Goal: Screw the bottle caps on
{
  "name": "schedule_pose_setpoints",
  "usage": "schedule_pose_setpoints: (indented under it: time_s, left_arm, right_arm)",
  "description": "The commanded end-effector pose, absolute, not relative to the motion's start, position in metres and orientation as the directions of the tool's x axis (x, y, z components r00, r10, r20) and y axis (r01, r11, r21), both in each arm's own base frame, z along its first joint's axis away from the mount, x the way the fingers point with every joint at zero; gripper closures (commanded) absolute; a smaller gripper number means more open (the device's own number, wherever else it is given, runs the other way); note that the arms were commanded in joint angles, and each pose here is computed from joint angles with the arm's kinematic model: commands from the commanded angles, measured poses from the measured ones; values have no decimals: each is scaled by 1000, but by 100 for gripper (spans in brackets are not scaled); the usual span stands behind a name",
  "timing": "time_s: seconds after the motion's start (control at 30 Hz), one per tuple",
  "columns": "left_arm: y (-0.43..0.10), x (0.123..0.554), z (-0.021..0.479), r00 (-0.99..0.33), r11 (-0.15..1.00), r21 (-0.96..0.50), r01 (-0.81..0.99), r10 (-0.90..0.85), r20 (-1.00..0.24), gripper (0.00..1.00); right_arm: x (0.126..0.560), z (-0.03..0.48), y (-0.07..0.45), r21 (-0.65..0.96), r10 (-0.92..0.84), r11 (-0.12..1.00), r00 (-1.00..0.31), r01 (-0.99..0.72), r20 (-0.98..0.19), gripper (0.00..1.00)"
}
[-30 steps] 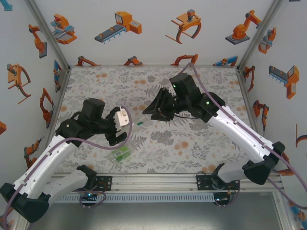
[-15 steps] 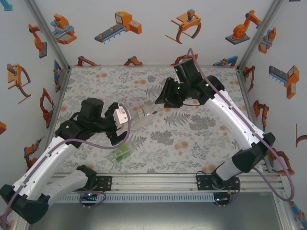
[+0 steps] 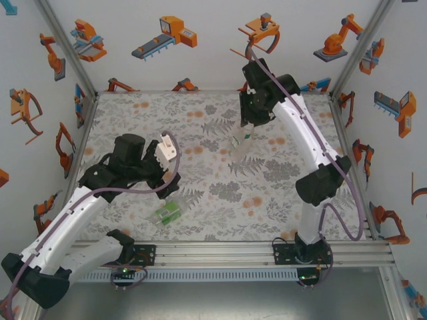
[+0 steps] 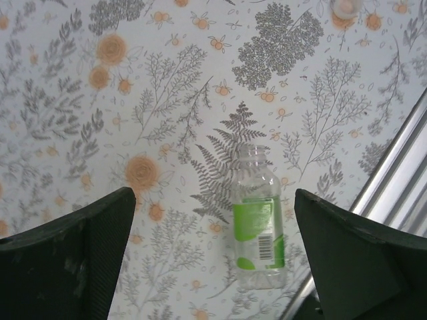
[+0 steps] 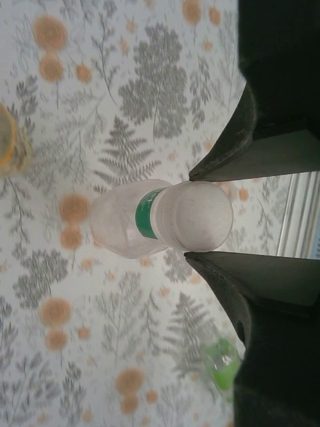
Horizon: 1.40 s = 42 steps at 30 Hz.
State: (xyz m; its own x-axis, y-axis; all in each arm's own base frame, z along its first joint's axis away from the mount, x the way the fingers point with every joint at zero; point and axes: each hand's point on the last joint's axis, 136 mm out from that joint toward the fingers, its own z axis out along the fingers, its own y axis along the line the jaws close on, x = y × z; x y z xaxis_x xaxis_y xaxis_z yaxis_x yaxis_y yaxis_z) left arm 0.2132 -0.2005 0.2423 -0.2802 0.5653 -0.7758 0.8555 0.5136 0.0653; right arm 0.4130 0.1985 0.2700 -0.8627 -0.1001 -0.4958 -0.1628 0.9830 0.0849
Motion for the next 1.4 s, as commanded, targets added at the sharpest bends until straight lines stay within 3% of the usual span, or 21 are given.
schedule_pose_setpoints:
  time_s: [0.0,0.3,0.53,0.7,1.13,1.37]
  left_arm:
    - [-196,221,254,-437,630,-62,774,460,-772,8]
    - [-205,204,244,-500,580,-181,794,455,-736,15]
    - [-205,195,230,-578,601,-259,756,428,-695,21]
    - [-206,192,213,-652,659,-289,694,406,-640,19]
    - [-190,185,156,-816,828,-280,486,315,-485,14]
    - [-183,178,118,-828,861,-157,484,392,-401,12]
  right_arm:
    - [427,272,175,-17,-166,983,-848,-183,-503,91]
    - [454,247,164,13,-149,984,-870,-175,-469,88]
    - [451,236,166,22,-157,983,-886,-185,-436,58]
    - [452,244,166,24,-154,982,-877,-186,-456,45]
    - [439,301,170,99,-113,975,-831,-198,-545,40]
    - [417,324,169,156,-78,967,-818,-200,-570,40]
